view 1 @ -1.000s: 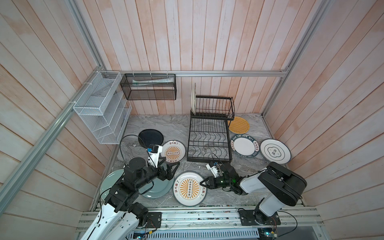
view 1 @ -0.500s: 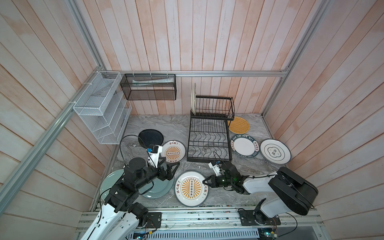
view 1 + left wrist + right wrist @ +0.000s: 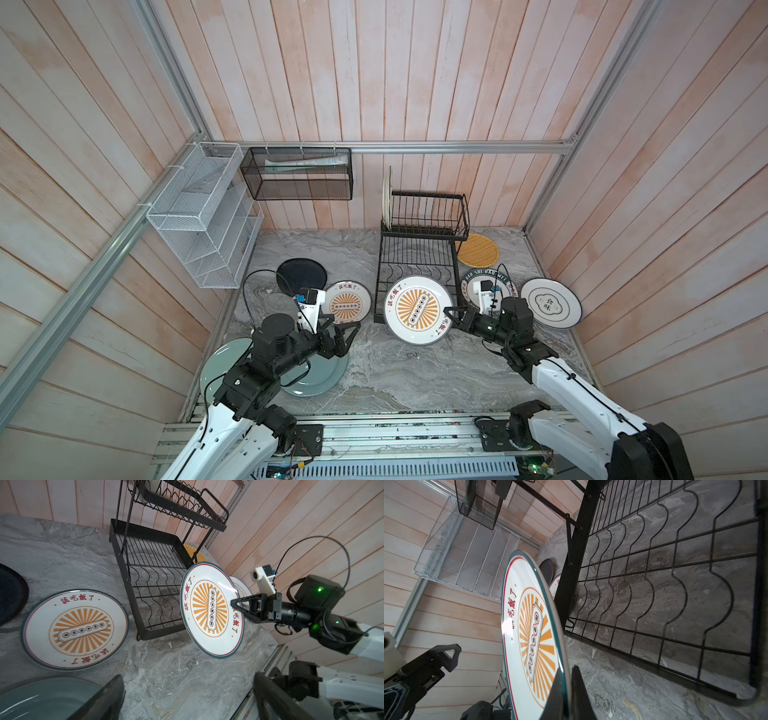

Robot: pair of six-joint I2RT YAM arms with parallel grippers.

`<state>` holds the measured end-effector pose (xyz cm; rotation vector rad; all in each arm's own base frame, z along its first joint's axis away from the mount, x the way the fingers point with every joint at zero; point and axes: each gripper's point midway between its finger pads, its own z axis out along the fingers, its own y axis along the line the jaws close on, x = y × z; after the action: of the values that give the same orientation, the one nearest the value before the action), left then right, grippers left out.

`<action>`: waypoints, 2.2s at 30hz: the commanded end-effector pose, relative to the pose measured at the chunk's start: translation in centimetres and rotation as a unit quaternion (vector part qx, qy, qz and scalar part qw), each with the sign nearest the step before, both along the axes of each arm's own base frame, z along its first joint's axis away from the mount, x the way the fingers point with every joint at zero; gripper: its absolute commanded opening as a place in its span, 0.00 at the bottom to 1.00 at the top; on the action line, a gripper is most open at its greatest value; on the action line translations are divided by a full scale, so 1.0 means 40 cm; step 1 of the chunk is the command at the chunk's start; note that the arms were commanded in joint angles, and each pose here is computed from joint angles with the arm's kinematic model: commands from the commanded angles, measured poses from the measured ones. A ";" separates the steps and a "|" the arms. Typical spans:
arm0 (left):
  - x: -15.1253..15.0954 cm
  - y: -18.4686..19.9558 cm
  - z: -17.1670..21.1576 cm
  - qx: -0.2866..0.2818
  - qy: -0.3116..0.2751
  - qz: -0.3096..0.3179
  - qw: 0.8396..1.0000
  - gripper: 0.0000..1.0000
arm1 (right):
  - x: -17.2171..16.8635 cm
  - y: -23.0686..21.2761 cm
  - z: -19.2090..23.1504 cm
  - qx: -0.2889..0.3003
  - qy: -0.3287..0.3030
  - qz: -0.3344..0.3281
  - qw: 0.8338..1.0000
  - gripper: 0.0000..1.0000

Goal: Load the plates into the dish rack
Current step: 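Lift the sunburst plate upright with the right gripper toward the left gripper, then grasp the sunburst plate rim with the left gripper while the right gripper releases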

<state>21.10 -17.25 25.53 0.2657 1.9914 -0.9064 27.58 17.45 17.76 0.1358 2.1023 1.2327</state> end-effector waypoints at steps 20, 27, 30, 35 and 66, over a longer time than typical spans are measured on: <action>0.116 -0.270 -0.074 -0.134 0.125 0.038 0.982 0.68 | 0.004 0.004 0.110 0.079 -0.003 0.029 0.996 0.00; 0.142 -0.281 -0.079 -0.156 0.143 0.068 0.975 0.54 | 0.002 0.005 0.109 0.084 0.000 0.029 0.996 0.00; 0.149 -0.289 -0.082 -0.164 0.144 0.073 0.973 0.52 | 0.002 0.005 0.109 0.086 0.001 0.028 0.996 0.00; 0.162 -0.311 -0.089 -0.176 0.144 0.077 0.971 0.46 | 0.002 0.005 0.110 0.090 0.003 0.028 0.996 0.00; 0.140 -0.307 -0.037 -0.258 0.143 0.096 0.951 0.00 | 0.002 0.001 0.151 0.042 -0.046 0.029 0.998 0.98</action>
<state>26.93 -30.17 20.69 -0.3653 2.0058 -1.3087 27.62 17.67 21.31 0.1340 2.0445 1.3988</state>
